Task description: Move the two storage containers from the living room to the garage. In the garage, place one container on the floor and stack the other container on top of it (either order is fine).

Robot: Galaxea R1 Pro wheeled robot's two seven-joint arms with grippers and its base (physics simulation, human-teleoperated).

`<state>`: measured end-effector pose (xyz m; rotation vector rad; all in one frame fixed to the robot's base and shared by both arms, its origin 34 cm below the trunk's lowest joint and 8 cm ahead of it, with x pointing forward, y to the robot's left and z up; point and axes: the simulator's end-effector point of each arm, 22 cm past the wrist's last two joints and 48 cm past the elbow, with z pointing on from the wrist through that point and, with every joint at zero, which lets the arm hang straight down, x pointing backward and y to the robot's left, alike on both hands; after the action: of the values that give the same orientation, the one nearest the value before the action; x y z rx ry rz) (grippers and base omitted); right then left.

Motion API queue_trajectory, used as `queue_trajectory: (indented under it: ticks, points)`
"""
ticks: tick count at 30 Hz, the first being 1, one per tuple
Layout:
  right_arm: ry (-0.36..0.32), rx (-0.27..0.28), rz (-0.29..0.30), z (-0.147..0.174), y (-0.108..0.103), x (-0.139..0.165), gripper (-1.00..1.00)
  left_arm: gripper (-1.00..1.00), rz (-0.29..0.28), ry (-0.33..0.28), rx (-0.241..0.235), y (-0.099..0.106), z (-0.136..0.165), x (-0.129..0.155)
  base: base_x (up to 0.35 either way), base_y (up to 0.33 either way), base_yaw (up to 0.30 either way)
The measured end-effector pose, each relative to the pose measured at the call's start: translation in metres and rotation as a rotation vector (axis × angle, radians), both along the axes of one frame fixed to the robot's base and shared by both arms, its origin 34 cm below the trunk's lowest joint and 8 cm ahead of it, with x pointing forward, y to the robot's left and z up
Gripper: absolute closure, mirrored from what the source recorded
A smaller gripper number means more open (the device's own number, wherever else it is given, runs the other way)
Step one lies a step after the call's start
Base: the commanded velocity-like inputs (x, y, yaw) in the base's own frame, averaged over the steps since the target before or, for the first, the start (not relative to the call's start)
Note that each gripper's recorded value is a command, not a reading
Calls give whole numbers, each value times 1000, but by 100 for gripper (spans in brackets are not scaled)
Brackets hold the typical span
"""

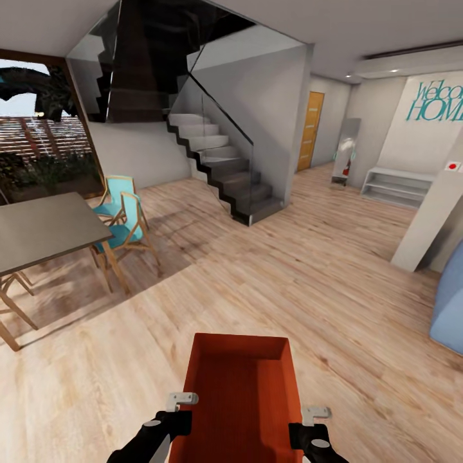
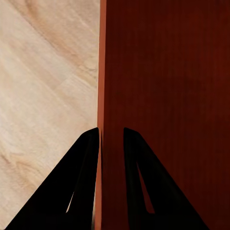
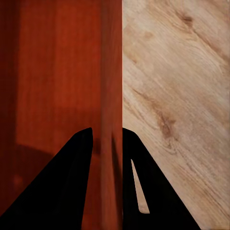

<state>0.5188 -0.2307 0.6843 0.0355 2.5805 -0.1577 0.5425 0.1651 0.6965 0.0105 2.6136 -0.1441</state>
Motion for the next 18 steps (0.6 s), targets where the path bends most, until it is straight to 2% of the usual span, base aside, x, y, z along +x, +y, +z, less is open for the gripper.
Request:
queue_trajectory:
  ticks: [11,18]
  points:
    - [-2,0,0,0,0,0,100,100,0,-2,0,0,0,0,323,0,-5]
    - [-2,0,-1,0,0,0,100,100,0,-2,0,0,0,0,323,0,-207]
